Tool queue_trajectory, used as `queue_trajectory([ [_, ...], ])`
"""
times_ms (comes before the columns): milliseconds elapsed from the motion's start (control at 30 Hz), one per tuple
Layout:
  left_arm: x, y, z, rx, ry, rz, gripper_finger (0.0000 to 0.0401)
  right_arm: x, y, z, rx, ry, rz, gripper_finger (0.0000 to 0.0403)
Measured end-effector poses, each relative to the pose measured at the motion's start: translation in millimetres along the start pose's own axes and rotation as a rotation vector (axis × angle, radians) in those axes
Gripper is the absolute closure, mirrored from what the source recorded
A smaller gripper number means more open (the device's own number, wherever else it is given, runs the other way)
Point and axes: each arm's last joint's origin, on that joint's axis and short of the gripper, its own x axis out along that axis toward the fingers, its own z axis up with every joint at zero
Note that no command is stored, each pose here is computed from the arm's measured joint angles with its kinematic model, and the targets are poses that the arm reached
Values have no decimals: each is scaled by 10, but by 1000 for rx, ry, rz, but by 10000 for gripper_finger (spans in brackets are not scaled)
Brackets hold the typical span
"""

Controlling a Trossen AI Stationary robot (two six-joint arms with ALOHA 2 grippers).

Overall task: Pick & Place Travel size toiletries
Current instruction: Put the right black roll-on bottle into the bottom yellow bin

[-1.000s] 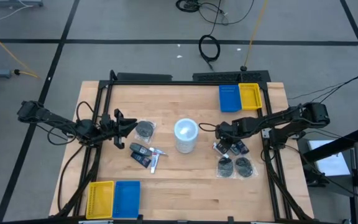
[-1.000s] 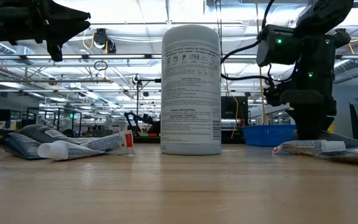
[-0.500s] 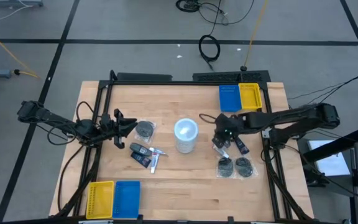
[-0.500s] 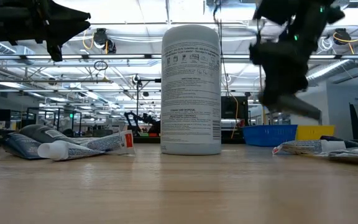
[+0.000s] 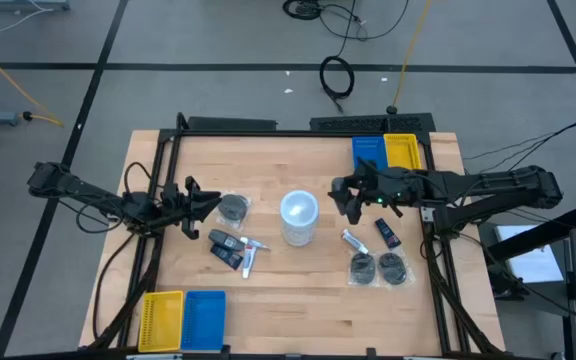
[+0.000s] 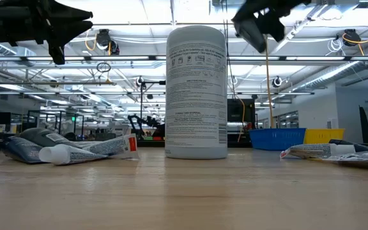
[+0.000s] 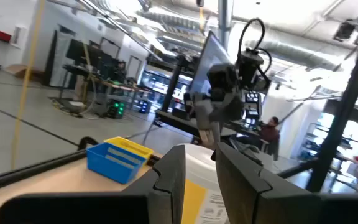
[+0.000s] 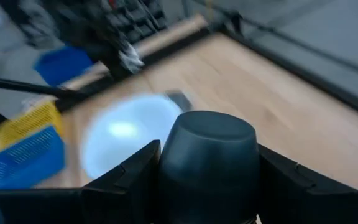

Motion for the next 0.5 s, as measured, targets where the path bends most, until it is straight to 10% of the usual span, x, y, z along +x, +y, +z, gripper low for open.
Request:
queue_trajectory([
  [500, 586, -370, 79, 146, 252, -82, 313, 222, 376, 170, -114, -306, 263, 208],
])
